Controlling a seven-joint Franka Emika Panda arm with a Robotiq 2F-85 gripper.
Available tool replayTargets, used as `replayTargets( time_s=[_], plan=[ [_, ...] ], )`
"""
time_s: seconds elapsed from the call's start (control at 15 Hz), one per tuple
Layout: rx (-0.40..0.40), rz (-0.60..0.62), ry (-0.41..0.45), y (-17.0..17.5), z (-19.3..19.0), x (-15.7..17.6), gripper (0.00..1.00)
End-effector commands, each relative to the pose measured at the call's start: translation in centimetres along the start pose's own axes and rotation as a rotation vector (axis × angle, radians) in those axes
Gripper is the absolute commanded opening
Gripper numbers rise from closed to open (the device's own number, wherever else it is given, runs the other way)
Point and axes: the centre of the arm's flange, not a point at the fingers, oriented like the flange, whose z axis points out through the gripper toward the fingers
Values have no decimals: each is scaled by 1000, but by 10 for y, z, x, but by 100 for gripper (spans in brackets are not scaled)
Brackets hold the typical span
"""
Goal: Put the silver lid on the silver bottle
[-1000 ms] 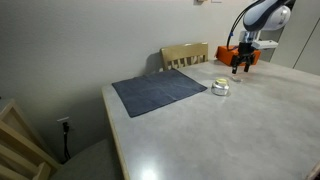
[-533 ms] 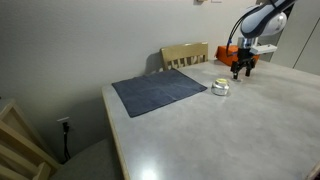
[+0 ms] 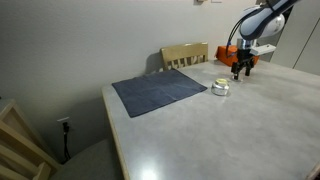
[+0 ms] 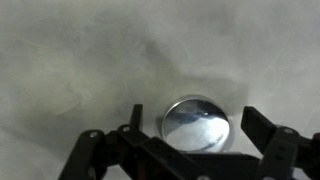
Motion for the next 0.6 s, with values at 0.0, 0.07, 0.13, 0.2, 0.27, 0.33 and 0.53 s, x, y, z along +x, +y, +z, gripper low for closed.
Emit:
replayTargets(
  time_s=[0.0, 0.07, 0.13, 0.2, 0.27, 0.33, 0.53],
  plan=[
    [13, -39, 0, 10, 0, 9, 100],
    [20, -49, 0, 12, 1, 10, 100],
    [26, -59, -7, 12, 2, 11, 100],
    [25, -72, -17, 12, 4, 13, 100],
    [17, -81, -42, 11, 7, 17, 100],
    [13, -86, -69, 10, 11, 18, 100],
    [7, -56, -32, 6, 8, 5, 100]
  ],
)
